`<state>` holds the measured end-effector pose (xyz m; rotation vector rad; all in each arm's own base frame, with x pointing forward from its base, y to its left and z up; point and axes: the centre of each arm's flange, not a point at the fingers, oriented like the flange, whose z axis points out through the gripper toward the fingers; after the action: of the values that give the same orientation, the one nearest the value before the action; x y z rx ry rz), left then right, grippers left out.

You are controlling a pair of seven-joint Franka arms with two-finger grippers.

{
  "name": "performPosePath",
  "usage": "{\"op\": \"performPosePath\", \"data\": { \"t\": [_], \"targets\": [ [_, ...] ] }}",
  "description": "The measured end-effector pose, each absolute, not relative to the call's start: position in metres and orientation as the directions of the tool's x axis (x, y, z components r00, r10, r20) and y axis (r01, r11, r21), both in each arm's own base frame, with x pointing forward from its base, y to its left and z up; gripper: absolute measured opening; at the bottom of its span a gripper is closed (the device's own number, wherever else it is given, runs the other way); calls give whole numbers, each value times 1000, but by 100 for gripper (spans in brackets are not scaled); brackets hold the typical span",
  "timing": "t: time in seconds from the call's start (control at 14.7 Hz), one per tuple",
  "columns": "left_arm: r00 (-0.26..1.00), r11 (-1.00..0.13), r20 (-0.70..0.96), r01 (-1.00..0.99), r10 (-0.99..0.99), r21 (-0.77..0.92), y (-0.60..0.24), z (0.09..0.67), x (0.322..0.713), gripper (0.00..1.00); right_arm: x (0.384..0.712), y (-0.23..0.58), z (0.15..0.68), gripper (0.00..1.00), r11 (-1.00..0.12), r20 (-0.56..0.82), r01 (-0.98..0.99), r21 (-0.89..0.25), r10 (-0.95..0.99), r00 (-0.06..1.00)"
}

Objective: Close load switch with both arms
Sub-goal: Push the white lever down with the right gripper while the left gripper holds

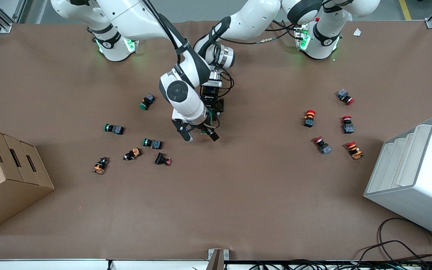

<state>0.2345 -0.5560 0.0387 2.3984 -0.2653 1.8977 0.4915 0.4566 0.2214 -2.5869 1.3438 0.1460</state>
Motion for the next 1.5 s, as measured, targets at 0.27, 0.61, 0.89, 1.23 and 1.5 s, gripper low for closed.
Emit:
{"op": "performPosePath", "data": {
  "t": [0.27, 0.61, 0.89, 1.23, 1.5],
  "targets": [
    [222, -983, 971, -179, -91, -51, -556, 39, 235, 97, 497, 461, 217, 100, -557, -191, -817, -150, -794, 577],
    [222, -983, 971, -179, -91, -51, -556, 39, 235, 97, 501, 463, 216, 100, -558, -196, -819, -134, -795, 574],
    [222, -983, 971, -179, -91, -51, -556, 39, 235, 97, 508, 461, 214, 100, -544, -213, -832, -111, -804, 555],
    [222, -983, 971, -179, -91, -51, -556, 39, 235, 97, 517, 456, 212, 100, -515, -244, -854, -74, -821, 516],
    [222, -983, 971, -179, -90, -51, -556, 39, 235, 97, 528, 455, 208, 100, -501, -272, -865, -20, -830, 487]
  ]
}}
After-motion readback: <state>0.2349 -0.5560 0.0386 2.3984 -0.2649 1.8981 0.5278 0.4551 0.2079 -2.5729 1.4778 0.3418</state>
